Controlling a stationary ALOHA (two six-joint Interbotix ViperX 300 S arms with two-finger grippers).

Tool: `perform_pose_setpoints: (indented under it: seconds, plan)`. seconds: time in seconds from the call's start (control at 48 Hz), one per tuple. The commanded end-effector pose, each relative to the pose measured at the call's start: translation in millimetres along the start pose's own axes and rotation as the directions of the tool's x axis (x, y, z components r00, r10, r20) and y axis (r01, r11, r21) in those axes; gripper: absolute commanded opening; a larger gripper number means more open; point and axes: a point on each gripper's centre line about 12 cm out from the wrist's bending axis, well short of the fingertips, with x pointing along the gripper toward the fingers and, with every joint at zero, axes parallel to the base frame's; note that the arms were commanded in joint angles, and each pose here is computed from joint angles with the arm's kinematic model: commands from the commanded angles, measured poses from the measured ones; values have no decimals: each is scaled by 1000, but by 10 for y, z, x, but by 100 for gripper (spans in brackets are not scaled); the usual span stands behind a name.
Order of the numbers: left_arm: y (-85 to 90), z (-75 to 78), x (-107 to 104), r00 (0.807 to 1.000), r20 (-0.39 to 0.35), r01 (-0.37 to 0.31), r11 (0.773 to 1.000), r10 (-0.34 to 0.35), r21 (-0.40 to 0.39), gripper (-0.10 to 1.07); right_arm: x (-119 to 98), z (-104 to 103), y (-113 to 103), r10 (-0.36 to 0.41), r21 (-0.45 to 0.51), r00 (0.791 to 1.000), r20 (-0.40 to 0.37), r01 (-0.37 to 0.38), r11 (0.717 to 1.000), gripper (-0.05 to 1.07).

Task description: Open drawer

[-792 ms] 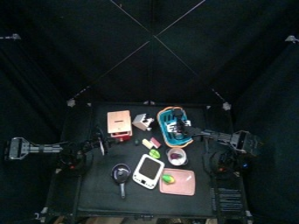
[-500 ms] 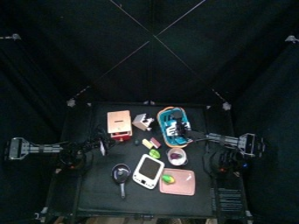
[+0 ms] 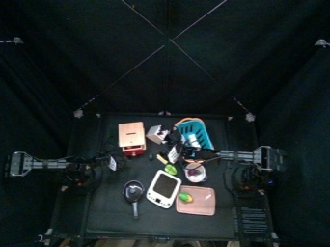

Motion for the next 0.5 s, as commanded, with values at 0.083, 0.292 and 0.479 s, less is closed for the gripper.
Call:
perform_pose_setpoints:
  seconds: [0.083, 0.292, 0.479]
  plan:
    - [-62, 82, 68, 1000, 12, -25, 986, 27, -165, 85, 365, 401, -35, 23, -4, 996, 85, -23, 1000, 94]
    - [-29, 29, 320, 990, -27, -142, 951, 140, -275, 85, 732, 602, -225, -19, -34, 993, 119, 23, 999, 76]
    - [51, 21, 492, 973, -14, -223, 924, 231, -310, 85, 998, 674, -307, -37, -42, 991, 130, 43, 998, 57]
